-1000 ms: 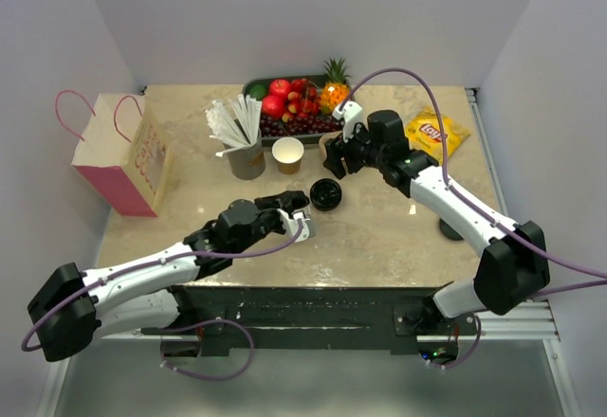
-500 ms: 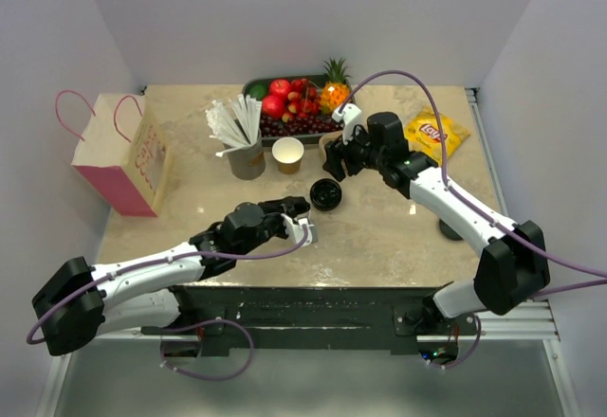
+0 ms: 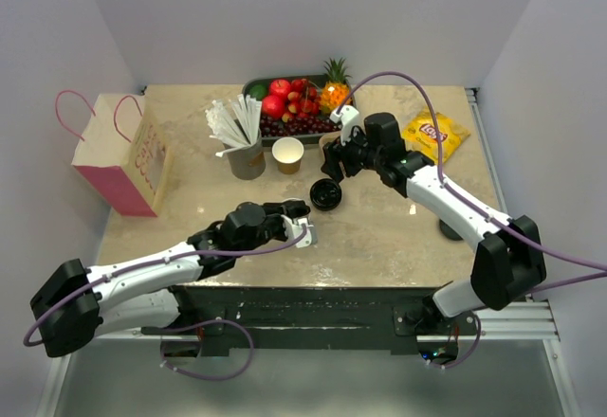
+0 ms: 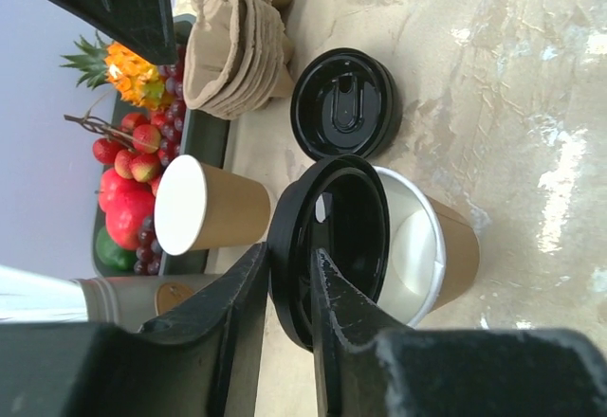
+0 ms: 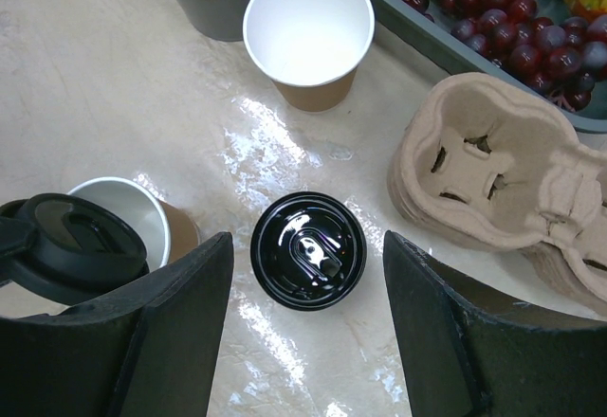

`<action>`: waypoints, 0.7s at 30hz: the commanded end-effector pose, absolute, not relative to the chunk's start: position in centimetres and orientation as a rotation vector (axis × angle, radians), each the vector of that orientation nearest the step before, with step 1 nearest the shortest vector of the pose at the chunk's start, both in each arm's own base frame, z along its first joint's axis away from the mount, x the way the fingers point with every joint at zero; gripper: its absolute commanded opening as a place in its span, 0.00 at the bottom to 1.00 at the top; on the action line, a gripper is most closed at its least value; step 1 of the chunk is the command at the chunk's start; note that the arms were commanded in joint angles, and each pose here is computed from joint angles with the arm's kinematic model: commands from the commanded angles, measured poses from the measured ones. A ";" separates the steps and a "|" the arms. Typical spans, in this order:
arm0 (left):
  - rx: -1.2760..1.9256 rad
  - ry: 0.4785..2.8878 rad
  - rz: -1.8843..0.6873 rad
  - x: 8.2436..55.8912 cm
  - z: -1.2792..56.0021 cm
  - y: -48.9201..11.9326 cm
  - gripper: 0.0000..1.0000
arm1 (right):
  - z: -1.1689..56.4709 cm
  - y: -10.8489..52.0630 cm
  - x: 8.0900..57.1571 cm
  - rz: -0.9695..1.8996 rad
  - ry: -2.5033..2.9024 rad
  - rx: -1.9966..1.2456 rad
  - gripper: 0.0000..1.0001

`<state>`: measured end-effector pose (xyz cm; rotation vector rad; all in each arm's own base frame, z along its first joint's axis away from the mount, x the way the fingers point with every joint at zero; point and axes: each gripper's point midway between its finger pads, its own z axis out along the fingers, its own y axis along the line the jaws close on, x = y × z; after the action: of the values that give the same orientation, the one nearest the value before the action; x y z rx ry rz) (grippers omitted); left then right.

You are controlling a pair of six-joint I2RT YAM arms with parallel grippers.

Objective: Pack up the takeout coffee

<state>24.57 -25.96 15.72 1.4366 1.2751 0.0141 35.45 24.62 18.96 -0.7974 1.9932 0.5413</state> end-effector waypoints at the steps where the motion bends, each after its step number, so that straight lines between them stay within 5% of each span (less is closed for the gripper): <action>1: 1.390 1.271 -0.074 23.9 17.9 -26.9 0.33 | 21.9 25.5 36.2 0.580 1.908 -0.779 0.67; 21: 1.385 1.366 -0.250 21.9 17.5 -27.6 0.35 | 21.5 25.8 36.4 0.590 1.914 -0.784 0.68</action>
<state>22.66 -26.61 15.83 1.4121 1.3781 -0.1642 35.39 24.85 19.04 -0.8006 1.9875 0.5571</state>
